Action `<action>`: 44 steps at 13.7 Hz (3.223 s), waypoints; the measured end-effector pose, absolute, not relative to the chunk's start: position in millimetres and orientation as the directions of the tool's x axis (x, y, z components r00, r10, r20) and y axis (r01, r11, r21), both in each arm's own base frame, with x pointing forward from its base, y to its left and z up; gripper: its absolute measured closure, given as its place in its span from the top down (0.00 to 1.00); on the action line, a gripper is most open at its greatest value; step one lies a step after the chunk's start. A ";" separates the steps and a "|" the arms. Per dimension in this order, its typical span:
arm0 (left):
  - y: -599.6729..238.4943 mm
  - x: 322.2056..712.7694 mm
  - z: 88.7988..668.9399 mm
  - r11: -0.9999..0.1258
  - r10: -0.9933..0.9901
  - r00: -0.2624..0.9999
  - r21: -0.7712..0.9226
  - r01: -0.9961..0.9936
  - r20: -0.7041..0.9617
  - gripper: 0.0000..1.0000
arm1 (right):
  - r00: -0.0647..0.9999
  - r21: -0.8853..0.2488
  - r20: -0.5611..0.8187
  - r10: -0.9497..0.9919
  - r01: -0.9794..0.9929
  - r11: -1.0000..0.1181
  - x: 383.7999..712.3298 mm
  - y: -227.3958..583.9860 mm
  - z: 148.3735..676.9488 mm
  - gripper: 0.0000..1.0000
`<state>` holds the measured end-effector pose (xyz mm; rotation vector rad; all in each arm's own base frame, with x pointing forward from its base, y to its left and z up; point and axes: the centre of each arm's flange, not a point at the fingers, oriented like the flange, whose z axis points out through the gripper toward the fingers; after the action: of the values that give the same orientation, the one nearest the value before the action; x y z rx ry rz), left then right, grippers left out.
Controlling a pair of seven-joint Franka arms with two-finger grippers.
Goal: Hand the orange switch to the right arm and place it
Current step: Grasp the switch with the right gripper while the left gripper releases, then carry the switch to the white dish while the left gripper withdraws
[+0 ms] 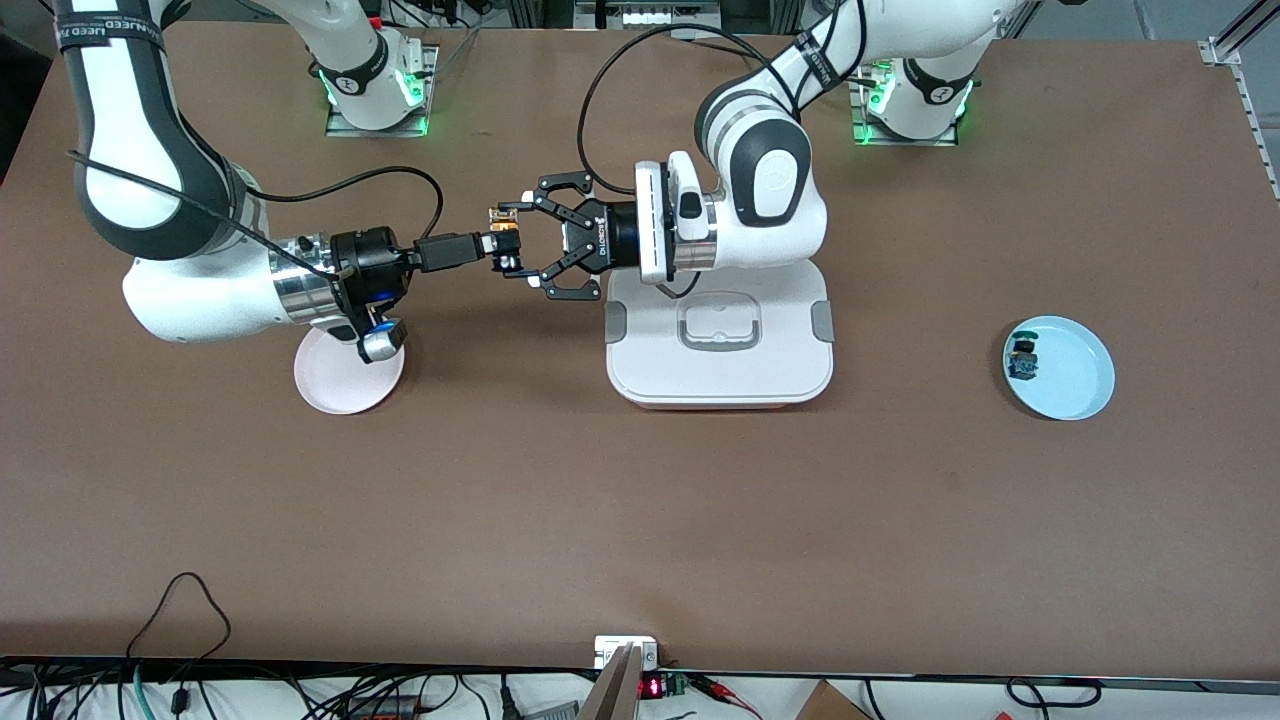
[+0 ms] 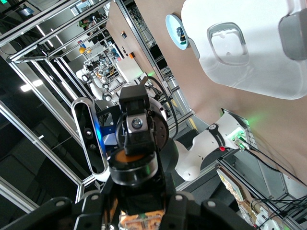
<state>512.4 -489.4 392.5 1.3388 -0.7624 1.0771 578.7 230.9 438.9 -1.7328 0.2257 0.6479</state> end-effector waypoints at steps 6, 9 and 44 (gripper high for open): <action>-486.2 515.2 390.7 -0.065 0.187 0.433 0.451 -0.890 0.882 1.00 | 0.837 -0.851 -0.509 0.201 -0.455 -0.262 578.0 228.6 442.8 0.41; -471.6 529.7 395.7 -0.006 0.194 0.460 0.470 -0.882 0.866 1.00 | 0.856 -0.867 -0.482 0.185 -0.436 -0.241 583.1 208.3 437.8 0.41; -96.8 638.1 505.0 -0.949 -0.308 0.929 -0.003 -0.315 -0.204 1.00 | 0.230 -0.194 -0.069 0.971 0.951 -0.240 581.1 17.0 298.6 0.41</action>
<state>638.1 -96.8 505.0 3.1203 -0.5032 -0.3208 581.1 17.0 298.6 -2.3754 -1.8646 0.2658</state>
